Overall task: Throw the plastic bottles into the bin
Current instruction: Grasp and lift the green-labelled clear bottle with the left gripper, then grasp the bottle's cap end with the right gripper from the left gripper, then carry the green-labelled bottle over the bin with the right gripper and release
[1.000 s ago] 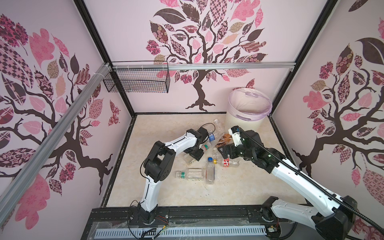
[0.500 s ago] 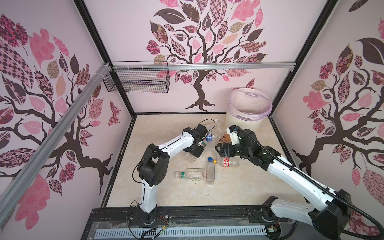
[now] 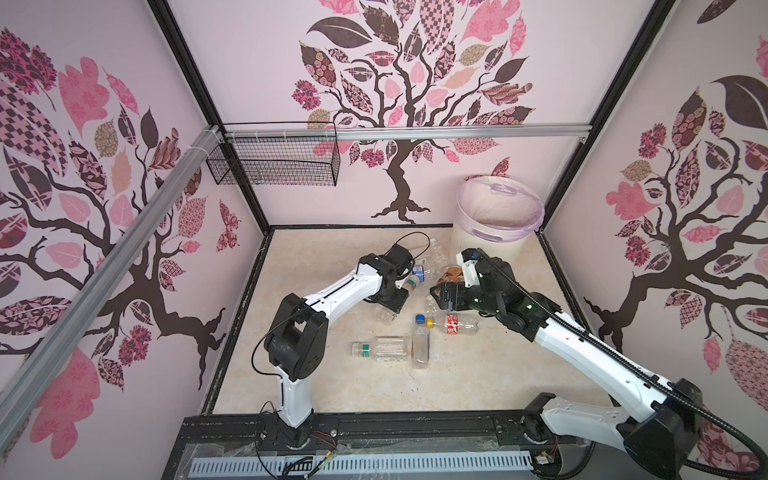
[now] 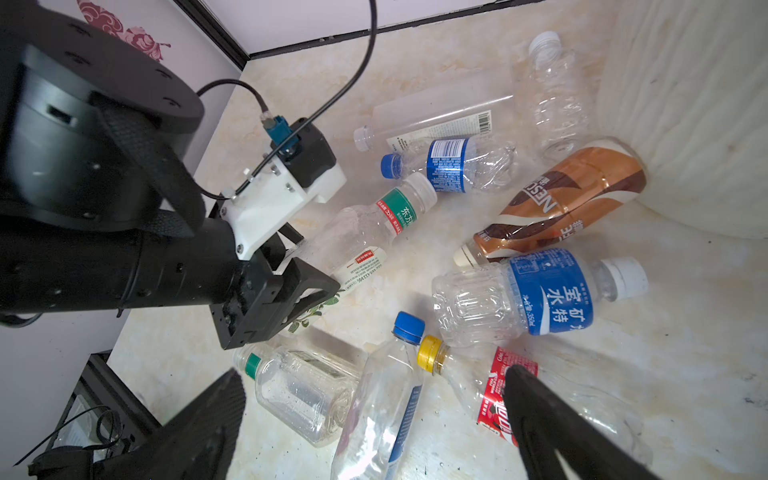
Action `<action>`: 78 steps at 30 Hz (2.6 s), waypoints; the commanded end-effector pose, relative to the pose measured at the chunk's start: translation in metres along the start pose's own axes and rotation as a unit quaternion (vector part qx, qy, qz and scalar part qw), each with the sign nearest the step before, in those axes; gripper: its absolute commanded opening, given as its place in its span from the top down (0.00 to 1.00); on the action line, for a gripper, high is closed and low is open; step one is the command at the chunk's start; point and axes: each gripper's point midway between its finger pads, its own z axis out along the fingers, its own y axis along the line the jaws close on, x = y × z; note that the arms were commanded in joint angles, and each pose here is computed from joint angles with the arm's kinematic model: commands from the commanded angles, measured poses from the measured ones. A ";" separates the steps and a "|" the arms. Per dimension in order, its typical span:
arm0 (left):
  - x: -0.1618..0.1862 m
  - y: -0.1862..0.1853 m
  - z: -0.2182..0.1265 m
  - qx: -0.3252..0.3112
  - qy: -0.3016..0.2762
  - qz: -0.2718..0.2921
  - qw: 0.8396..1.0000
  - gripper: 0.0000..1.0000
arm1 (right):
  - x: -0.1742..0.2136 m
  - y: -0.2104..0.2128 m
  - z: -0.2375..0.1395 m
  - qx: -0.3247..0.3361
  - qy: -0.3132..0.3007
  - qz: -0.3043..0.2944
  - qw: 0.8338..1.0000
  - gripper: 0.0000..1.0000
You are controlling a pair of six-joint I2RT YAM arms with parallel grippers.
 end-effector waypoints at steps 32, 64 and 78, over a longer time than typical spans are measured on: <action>-0.039 -0.044 -0.159 0.162 -0.343 -0.038 0.925 0.47 | -0.119 0.056 0.026 -0.116 -0.110 0.127 0.979 0.20; -0.047 -0.027 -0.174 0.121 -0.369 -0.065 0.919 0.07 | -0.183 0.055 0.012 -0.048 -0.182 0.032 0.982 0.77; -0.110 -0.050 -0.296 0.205 -0.467 -0.074 0.857 0.02 | -0.312 0.060 -0.153 0.085 -0.410 -0.131 0.899 0.78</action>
